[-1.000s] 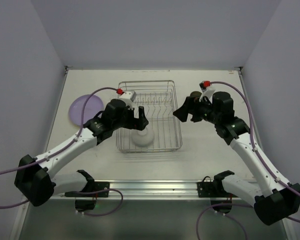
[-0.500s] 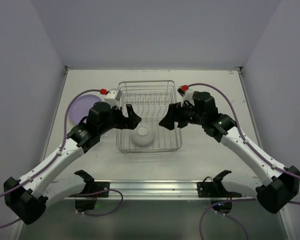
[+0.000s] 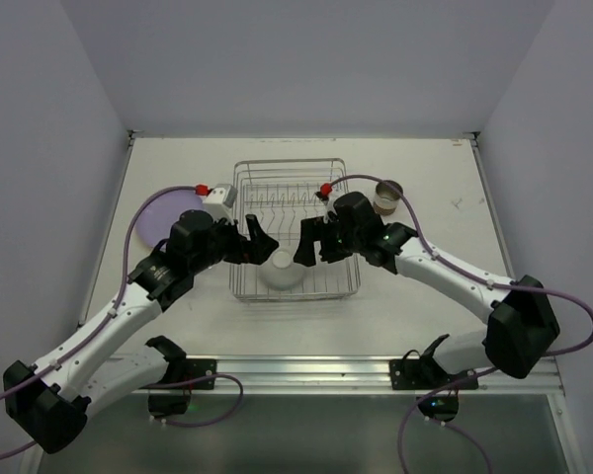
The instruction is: Unload the mixed dishes from the dish rack
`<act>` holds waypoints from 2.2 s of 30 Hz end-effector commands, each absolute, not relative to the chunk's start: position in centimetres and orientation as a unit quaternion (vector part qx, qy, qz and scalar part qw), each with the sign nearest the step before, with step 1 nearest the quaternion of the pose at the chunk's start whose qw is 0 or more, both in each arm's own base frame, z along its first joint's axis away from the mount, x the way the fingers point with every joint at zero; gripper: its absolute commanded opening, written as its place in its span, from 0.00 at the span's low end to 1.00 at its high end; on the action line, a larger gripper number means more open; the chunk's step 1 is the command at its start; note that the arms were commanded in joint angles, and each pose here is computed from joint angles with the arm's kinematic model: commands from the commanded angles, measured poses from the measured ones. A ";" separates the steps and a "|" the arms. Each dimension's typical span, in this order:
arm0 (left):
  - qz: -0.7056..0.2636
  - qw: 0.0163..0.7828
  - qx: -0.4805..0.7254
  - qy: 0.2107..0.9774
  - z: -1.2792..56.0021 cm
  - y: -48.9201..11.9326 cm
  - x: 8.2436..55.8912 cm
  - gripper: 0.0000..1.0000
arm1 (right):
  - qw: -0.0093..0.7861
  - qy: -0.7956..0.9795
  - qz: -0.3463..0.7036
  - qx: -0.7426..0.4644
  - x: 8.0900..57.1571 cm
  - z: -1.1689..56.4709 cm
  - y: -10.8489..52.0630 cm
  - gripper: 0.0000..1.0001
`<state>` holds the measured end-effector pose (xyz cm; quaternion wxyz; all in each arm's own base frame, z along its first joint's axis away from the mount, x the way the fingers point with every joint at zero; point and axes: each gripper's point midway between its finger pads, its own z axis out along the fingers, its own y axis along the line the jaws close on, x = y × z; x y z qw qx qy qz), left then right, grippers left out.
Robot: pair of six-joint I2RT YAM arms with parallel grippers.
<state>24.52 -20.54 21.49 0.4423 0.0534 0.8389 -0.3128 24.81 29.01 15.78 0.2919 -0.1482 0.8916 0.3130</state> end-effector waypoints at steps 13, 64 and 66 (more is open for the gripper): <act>-0.343 0.427 0.053 0.835 19.3 -21.8 24.8 1.00 | 0.301 0.902 0.295 -0.091 28.9 12.4 31.9 0.81; -0.329 0.399 0.034 0.855 13.0 -21.9 25.1 1.00 | 0.238 0.953 0.189 -0.009 28.6 5.0 25.2 0.14; -0.326 0.399 0.035 0.857 13.0 -21.9 25.2 1.00 | 0.236 0.955 0.179 -0.007 28.5 5.0 24.9 0.11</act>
